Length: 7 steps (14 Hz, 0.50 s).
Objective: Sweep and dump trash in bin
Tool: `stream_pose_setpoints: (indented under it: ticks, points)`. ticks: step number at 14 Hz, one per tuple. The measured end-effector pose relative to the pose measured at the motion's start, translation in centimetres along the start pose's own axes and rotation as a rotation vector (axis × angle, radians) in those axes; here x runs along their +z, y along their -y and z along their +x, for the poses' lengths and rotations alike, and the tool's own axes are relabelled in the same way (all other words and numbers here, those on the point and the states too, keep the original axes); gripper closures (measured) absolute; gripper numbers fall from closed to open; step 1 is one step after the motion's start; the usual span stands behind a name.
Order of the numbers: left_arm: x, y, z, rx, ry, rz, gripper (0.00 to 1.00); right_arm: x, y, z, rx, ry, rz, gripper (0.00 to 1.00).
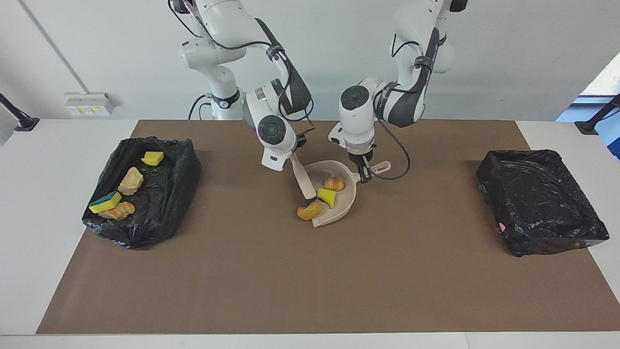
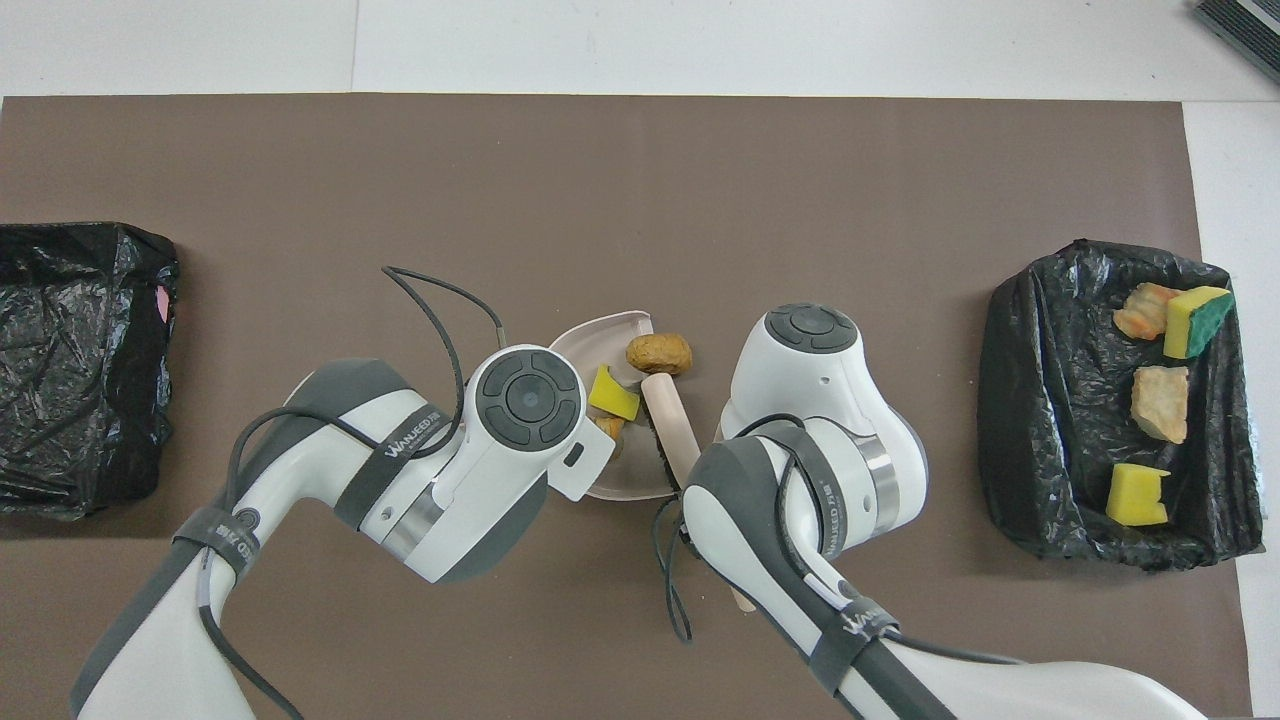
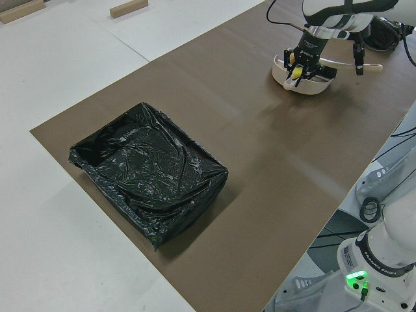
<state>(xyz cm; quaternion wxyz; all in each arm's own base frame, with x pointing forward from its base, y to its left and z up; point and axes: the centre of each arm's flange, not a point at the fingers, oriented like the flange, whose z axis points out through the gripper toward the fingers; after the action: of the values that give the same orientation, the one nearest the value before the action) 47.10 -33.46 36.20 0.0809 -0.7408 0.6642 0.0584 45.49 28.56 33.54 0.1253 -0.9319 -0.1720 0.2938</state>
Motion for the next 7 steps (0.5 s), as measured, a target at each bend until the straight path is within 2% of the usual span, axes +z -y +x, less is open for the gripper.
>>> stream_pose_setpoints:
  ticks: [2,4,5,7]
  points:
    - [0.2,-0.1,0.0,0.001,0.002,-0.002,0.68,-1.5,0.7,-1.6,-0.007,0.011,0.037,0.74]
    - [0.2,-0.2,-0.1,0.001,0.003,-0.003,0.68,-4.5,-1.0,-3.3,0.013,-0.006,0.044,0.74]
    - [0.2,-0.2,-0.1,0.001,0.003,-0.003,0.68,-6.2,-2.9,-3.9,0.033,-0.032,0.023,0.74]
    - [0.5,-0.2,-0.3,-0.001,-0.001,0.0,0.68,-8.6,-7.2,-3.9,0.06,-0.111,-0.092,0.74]
